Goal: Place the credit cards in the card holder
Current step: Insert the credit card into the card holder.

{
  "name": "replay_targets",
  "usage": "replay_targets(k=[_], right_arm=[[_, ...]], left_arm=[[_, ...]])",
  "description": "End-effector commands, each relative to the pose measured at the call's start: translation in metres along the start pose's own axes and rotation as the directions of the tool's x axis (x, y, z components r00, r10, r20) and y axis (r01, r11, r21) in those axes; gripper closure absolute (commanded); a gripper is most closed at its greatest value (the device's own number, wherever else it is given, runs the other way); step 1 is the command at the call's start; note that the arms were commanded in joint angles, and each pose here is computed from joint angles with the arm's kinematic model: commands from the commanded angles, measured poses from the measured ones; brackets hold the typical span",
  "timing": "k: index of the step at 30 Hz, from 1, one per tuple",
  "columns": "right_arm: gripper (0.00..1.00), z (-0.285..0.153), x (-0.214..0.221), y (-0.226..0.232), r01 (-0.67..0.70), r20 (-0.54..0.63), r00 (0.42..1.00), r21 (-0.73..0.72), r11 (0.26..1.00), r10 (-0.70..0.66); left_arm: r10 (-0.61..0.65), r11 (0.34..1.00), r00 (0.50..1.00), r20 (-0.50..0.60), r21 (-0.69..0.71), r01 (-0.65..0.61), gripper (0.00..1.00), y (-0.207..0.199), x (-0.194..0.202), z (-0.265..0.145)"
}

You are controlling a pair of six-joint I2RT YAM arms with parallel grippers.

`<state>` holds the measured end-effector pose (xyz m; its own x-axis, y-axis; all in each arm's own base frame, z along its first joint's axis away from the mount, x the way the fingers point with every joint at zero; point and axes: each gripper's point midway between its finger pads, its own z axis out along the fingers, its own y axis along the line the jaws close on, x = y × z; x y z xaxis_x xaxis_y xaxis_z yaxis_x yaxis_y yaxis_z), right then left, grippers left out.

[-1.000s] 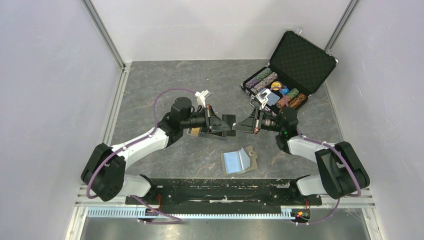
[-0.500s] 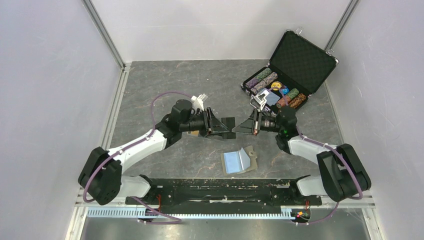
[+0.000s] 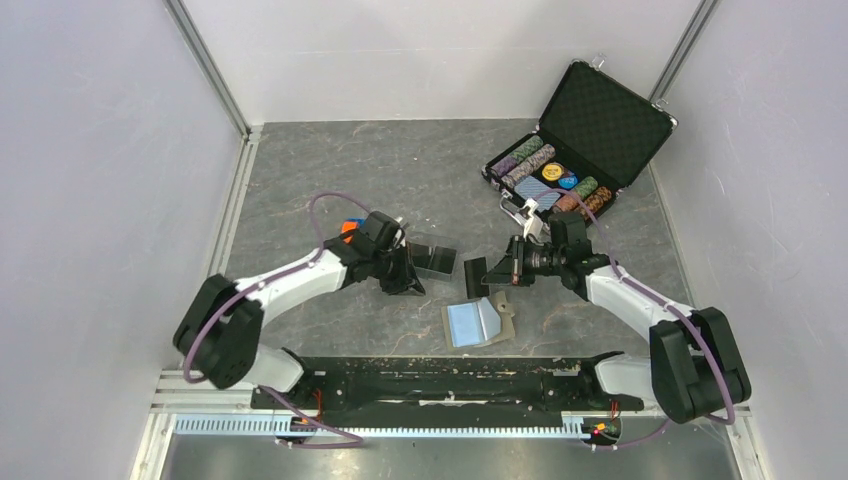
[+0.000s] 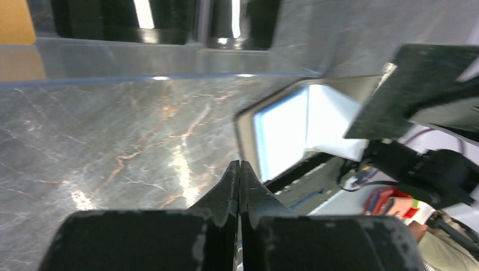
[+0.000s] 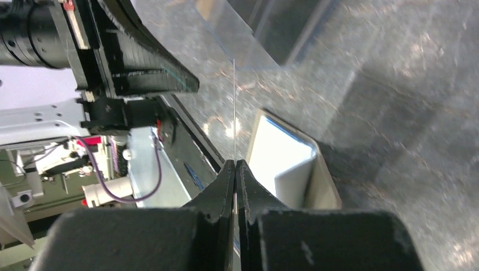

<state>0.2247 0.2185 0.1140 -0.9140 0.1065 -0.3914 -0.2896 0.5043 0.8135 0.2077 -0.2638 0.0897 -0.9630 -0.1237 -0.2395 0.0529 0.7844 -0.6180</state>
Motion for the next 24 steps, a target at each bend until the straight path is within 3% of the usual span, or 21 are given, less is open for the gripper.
replay_targets(k=[1, 17, 24], right_arm=[[1.00, -0.010, 0.007, -0.008, 0.064, -0.030, 0.998, 0.078, 0.995, -0.062], [1.00, -0.015, 0.030, -0.011, 0.068, -0.119, 0.991, 0.070, 0.995, -0.059], [1.00, -0.017, 0.046, -0.013, 0.074, -0.172, 0.983, 0.079, 0.994, -0.060]], left_arm=[[0.085, 0.992, 0.995, -0.058, -0.086, -0.090, 0.98, 0.016, 0.000, 0.018], [0.128, 0.984, 0.987, -0.095, -0.110, -0.139, 0.98, -0.001, -0.059, 0.098], [0.145, 0.985, 0.985, -0.089, -0.082, -0.152, 0.98, -0.018, -0.073, 0.093]])
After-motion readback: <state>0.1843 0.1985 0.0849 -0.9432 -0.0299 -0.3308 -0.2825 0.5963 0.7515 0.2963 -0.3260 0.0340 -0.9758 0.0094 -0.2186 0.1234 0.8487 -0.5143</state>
